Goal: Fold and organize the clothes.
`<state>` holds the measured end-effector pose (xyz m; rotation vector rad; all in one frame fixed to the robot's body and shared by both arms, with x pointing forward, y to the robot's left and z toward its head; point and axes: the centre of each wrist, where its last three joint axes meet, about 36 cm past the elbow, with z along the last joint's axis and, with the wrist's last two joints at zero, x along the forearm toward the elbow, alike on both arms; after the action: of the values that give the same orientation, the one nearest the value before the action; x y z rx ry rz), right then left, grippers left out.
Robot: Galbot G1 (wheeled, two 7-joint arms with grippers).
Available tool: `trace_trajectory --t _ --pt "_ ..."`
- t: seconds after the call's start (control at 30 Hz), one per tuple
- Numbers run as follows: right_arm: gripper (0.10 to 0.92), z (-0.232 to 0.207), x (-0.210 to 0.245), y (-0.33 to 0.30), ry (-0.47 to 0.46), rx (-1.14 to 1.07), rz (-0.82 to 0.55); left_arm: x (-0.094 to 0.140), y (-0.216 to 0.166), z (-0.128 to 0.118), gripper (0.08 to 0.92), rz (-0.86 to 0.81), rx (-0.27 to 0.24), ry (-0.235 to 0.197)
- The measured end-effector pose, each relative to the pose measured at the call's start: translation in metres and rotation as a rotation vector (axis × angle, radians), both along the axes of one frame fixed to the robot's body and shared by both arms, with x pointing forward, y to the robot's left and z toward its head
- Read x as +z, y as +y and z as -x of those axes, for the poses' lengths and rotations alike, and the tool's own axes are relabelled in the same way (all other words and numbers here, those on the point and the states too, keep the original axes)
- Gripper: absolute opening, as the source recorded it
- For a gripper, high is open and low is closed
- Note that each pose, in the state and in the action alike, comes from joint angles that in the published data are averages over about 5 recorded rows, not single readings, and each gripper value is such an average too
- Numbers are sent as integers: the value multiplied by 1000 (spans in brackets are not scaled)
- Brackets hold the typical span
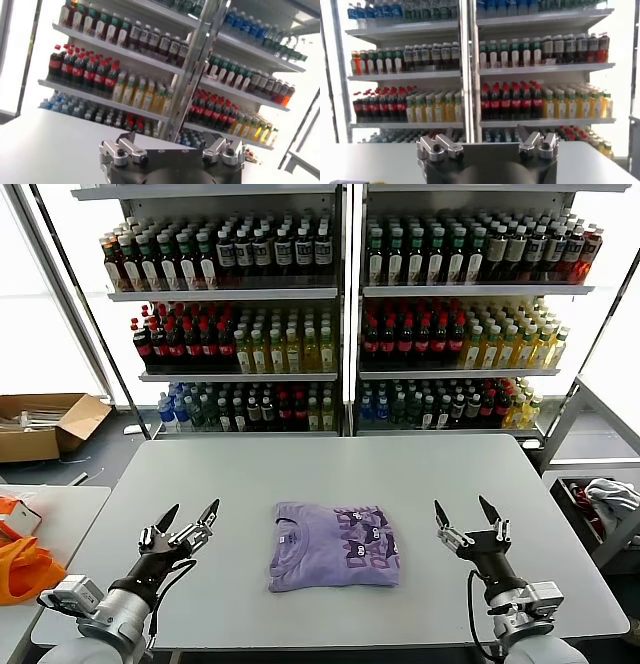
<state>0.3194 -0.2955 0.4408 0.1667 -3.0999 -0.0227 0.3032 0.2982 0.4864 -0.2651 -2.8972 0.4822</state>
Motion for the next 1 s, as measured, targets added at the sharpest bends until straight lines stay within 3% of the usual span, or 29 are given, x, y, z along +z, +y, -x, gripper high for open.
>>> trace_trajectory --t 0.33,1.0 --pt "823 22 9 -50 -28 -97 41 -1 10 10 823 -65 13 -9" --pt "823 47 14 -69 -22 -186 24 3 7 16 823 -123 -9 -49"
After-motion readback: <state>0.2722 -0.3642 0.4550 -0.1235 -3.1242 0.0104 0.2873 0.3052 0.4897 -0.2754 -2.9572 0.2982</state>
